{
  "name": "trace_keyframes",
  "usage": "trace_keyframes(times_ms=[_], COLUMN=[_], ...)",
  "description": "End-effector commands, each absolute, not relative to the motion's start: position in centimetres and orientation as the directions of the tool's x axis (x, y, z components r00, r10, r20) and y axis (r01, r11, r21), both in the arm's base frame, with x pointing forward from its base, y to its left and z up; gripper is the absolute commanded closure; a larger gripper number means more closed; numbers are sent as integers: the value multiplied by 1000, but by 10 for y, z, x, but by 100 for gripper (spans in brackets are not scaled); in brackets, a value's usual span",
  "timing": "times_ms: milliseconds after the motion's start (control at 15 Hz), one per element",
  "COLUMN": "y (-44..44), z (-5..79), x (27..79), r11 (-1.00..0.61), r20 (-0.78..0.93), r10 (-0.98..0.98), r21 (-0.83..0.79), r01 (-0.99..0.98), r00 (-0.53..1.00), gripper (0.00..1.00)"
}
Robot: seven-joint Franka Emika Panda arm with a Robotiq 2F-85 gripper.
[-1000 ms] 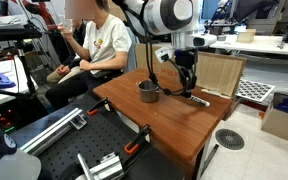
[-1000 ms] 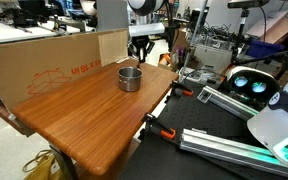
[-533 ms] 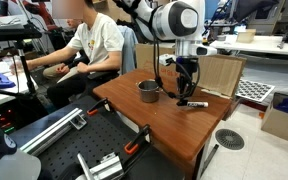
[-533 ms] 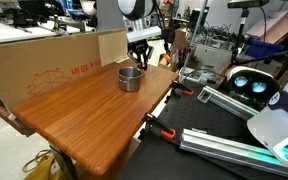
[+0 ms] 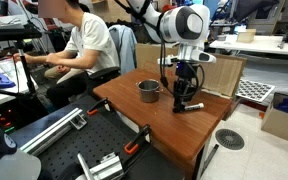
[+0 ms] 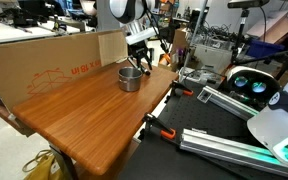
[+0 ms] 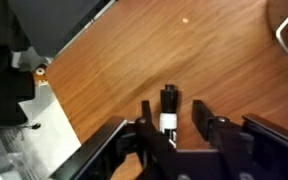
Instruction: Remove the marker from the pot and put it on the table
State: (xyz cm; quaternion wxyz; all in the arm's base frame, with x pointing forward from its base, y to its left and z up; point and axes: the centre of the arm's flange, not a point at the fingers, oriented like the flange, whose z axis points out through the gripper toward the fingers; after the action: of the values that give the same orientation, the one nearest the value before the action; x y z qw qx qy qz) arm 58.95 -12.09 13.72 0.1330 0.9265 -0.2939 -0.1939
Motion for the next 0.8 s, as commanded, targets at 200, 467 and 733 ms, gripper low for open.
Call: trace_keyframes(times_ms=[200,467,733], y=[-123,-117,-112], z=[143,170,227], x=[602,590,563], r11=[-810,-824,-859], r20=[-296,-249,-173], r10=[-571,-552,-499], r21=[355,308,231], r01=[-467,-475,-458], r00=[765,796,849], gripper=[1,0,0])
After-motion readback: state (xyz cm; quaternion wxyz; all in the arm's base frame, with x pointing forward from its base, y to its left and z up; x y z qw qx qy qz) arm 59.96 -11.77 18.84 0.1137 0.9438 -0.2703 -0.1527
